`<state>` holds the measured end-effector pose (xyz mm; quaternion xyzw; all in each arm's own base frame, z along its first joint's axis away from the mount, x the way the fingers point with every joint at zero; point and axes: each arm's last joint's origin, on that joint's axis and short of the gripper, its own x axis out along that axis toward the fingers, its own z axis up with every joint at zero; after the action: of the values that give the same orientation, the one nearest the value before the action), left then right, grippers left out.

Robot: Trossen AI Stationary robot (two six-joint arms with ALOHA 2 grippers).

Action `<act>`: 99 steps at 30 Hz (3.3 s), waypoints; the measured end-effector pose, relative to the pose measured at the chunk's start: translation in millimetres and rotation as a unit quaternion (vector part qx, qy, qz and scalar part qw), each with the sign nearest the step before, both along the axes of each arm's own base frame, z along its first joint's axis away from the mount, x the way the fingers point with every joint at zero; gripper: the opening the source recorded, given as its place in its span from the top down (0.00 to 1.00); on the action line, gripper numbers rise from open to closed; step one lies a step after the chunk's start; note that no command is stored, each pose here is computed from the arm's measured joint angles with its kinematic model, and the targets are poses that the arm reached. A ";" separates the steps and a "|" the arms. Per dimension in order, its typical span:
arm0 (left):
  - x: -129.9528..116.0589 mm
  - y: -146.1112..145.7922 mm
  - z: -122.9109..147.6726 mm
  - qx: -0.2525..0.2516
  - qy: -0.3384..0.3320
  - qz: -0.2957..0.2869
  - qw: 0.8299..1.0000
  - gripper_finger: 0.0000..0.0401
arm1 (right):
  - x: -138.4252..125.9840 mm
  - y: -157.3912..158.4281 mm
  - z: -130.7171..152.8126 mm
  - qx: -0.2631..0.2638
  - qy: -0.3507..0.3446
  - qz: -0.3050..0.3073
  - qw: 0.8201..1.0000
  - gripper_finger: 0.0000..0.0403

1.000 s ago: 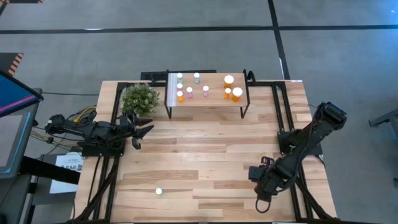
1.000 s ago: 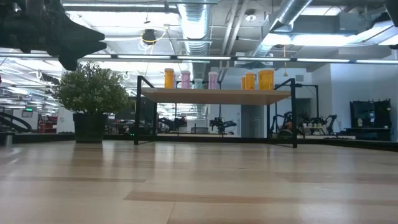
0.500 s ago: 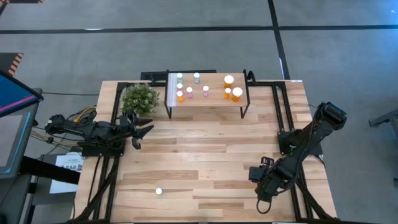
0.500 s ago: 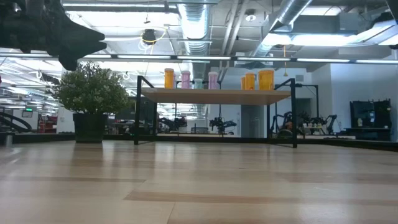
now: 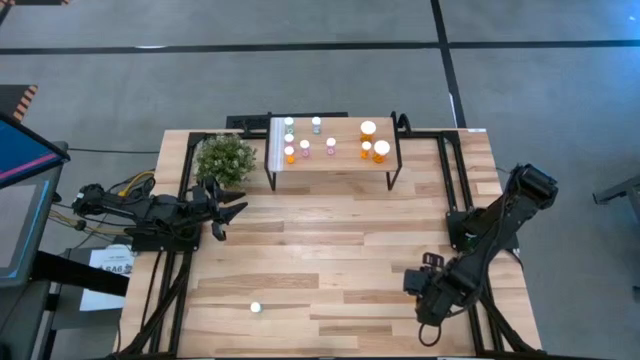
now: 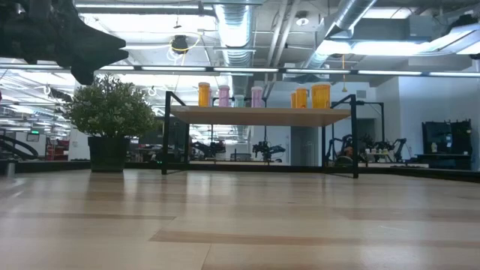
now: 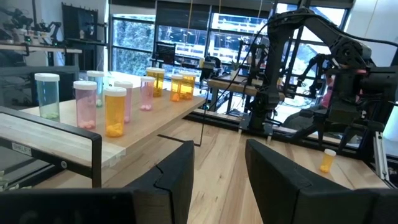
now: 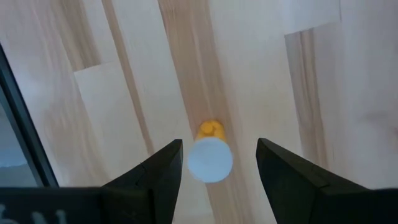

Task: Pick and place medicine bottles onto shelf by color
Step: Put the orange small pill bottle on the shelf

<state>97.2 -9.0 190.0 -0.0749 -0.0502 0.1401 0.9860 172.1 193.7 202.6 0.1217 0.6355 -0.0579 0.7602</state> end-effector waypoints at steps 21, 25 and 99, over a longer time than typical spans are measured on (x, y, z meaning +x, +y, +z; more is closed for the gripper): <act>0.0 0.0 -0.2 0.000 0.001 0.000 1.000 0.67 | 1.8 9.6 -24.4 -0.031 0.042 0.010 0.999 0.44; 0.0 0.0 -0.2 0.000 0.001 0.001 1.000 0.67 | 2.5 12.7 -33.7 -0.035 0.064 0.012 0.997 0.44; 0.2 0.0 -2.7 0.003 0.014 0.001 1.000 0.67 | 132.9 -334.9 177.9 -0.102 -0.190 -0.054 0.975 0.69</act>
<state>97.4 -9.0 187.3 -0.0698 -0.0367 0.1417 0.9868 305.0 -141.2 380.5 0.0867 0.4630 -0.1396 0.8710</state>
